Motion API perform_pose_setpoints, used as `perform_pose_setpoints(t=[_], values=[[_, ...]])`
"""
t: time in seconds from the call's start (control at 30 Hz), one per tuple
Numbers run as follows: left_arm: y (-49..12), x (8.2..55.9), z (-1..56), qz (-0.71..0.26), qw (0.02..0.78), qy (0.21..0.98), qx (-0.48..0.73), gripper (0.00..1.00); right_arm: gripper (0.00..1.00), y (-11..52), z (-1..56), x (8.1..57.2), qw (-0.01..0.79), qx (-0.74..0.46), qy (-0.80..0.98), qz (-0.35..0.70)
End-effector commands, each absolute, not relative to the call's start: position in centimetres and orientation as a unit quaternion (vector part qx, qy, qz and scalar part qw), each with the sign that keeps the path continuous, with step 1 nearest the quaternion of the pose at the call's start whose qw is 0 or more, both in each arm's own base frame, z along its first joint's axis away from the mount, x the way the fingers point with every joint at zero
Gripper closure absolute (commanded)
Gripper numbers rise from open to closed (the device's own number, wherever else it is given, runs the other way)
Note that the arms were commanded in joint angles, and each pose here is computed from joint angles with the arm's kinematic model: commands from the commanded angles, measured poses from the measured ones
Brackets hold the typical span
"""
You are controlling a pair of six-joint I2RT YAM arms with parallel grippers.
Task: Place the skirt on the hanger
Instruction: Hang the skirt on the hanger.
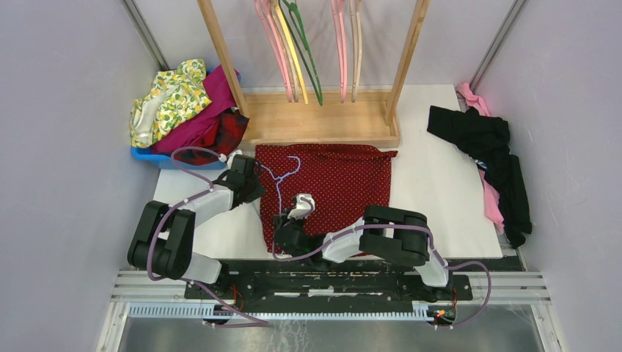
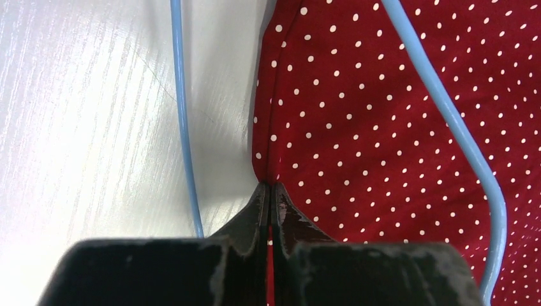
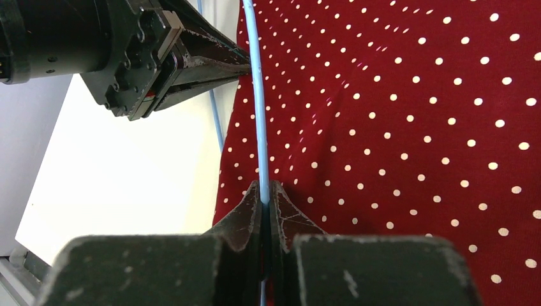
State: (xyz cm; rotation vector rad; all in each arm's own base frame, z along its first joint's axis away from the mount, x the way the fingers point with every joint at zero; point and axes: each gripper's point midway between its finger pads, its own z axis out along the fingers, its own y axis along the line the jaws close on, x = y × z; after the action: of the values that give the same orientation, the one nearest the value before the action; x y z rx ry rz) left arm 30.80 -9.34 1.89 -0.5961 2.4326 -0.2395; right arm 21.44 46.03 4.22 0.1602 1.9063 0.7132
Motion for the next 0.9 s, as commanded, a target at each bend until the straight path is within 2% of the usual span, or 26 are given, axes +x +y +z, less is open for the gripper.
perform_pose_setpoints(t=[0.0,0.43,0.87], values=[[-9.8,32.2,3.4,-0.100,0.336,0.915,-0.202,0.97,0.99,45.5,4.6,21.7,0.526,0.070,0.795,0.293],[-10.8,31.3,7.4,-0.149,0.357,0.901,-0.195,0.97,0.99,44.6,5.6,22.3,0.538,0.078,0.798,0.261],[-10.7,30.4,8.1,-0.157,0.362,0.898,-0.195,0.97,0.99,43.8,7.3,23.1,0.558,0.081,0.800,0.207]])
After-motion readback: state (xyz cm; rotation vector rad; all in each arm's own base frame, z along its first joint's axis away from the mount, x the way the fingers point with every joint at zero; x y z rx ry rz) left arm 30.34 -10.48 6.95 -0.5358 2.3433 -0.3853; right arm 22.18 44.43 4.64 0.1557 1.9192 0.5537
